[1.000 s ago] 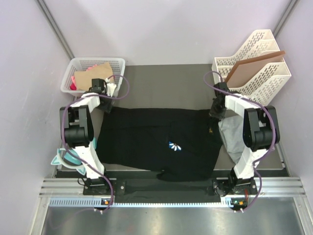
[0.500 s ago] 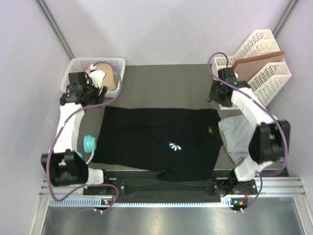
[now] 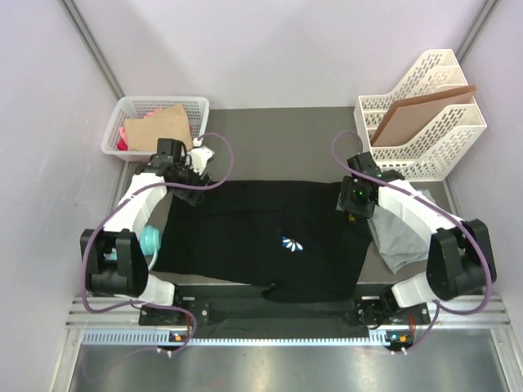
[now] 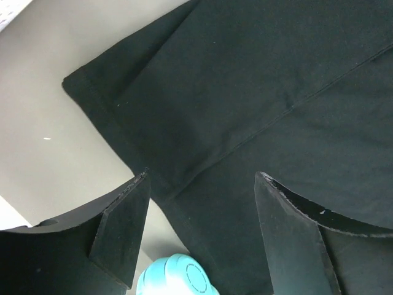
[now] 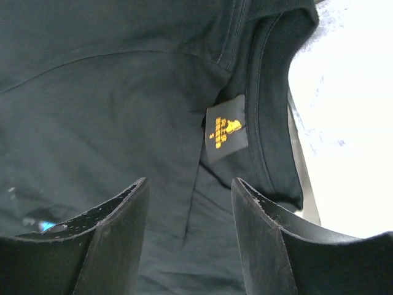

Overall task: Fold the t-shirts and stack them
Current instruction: Fold the flattened tshirt in 1/3 of the way

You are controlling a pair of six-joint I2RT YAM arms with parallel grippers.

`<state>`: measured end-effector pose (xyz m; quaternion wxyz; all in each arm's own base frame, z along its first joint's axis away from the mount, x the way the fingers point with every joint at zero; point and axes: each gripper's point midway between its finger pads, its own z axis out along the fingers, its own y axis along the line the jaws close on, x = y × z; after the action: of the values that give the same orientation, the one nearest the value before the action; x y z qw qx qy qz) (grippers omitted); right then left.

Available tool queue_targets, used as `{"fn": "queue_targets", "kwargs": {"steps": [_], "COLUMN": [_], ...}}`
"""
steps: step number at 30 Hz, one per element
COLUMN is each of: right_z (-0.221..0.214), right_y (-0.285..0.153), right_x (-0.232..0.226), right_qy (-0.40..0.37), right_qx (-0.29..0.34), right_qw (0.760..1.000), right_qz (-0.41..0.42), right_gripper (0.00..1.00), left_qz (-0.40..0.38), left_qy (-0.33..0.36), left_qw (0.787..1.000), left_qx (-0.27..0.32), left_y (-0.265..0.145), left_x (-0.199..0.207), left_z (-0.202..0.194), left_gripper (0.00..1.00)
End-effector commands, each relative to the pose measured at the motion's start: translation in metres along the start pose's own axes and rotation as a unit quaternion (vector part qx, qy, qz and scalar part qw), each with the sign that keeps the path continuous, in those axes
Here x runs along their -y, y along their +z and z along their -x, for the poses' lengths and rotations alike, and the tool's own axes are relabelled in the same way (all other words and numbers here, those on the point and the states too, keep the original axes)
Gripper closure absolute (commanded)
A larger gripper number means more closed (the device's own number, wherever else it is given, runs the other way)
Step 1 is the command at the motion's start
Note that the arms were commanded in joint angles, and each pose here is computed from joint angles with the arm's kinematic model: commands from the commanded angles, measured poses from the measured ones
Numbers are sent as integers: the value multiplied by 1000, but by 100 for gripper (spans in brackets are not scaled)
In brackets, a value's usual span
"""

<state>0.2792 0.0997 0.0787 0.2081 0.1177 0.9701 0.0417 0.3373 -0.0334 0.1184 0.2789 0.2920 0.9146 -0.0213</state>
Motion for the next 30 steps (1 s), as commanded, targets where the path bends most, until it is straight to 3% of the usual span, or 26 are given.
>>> {"fn": "queue_targets", "kwargs": {"steps": [1, 16, 25, 30], "right_z": [14, -9, 51, 82], "right_y": [13, 80, 103, 114], "right_x": [-5, 11, 7, -3], "right_qy": [-5, -23, -28, -23], "right_qx": [7, -79, -81, -76], "right_qw": [1000, 992, 987, 987], "right_qz": [-15, -97, -135, -138], "right_gripper": [45, 47, 48, 48], "left_qz": [16, 50, 92, 61], "left_qy": [4, 20, -9, -17], "left_qw": [1000, 998, 994, 997], "left_qx": [22, 18, 52, 34], "left_y": [3, -12, -31, -13], "left_x": [-7, -16, -43, -39], "left_z": [15, 10, 36, 28], "left_gripper": [27, 27, 27, 28]}}
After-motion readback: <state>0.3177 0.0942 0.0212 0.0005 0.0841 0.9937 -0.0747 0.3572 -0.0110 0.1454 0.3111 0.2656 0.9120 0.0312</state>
